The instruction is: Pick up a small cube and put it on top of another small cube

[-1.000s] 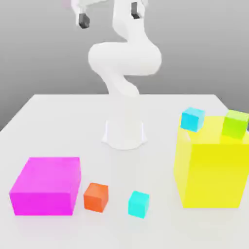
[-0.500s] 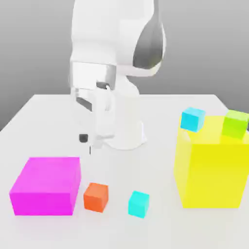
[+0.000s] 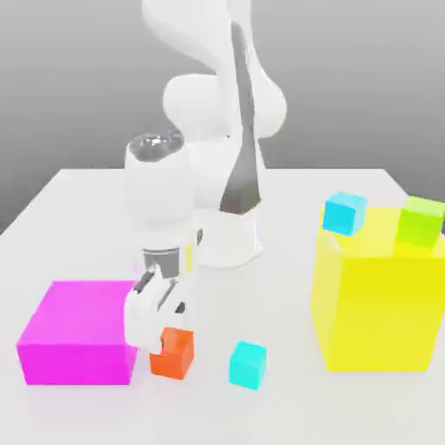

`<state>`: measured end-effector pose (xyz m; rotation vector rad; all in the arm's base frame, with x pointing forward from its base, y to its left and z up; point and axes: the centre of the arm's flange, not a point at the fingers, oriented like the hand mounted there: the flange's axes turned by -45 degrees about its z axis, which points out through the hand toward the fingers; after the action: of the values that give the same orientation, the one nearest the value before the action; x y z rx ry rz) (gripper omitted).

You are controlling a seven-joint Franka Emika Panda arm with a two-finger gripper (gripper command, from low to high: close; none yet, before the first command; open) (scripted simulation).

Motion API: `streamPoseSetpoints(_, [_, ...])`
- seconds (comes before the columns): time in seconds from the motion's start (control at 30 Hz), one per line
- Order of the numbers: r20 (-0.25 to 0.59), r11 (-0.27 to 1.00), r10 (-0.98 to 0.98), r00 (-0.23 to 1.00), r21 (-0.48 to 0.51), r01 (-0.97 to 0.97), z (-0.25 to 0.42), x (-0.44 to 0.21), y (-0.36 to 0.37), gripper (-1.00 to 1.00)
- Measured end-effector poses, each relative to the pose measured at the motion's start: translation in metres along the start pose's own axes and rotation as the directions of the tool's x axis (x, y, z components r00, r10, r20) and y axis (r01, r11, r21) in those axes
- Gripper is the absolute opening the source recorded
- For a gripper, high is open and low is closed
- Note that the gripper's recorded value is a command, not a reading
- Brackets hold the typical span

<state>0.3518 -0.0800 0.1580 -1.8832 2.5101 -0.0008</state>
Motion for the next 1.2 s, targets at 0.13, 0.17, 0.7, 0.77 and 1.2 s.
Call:
streamPoseSetpoints(0.13, [-0.001,1.0,-0.001,1.0,-0.002,0.001,0.024,0.0,0.002,-1.0])
streamPoseSetpoints(0.17, [-0.001,1.0,-0.001,1.0,-0.001,0.001,0.024,0.0,0.002,-1.0])
streamPoseSetpoints(0.7, [0.0,0.993,-0.121,0.993,0.003,0.121,-0.058,-0.045,0.001,-1.0])
streamPoseSetpoints(0.77, [0.001,0.984,-0.179,0.984,0.003,0.179,-0.068,-0.068,0.002,-1.0])
streamPoseSetpoints(1.2, [-0.003,0.95,-0.313,0.95,0.0,0.313,-0.026,-0.12,0.012,1.0])
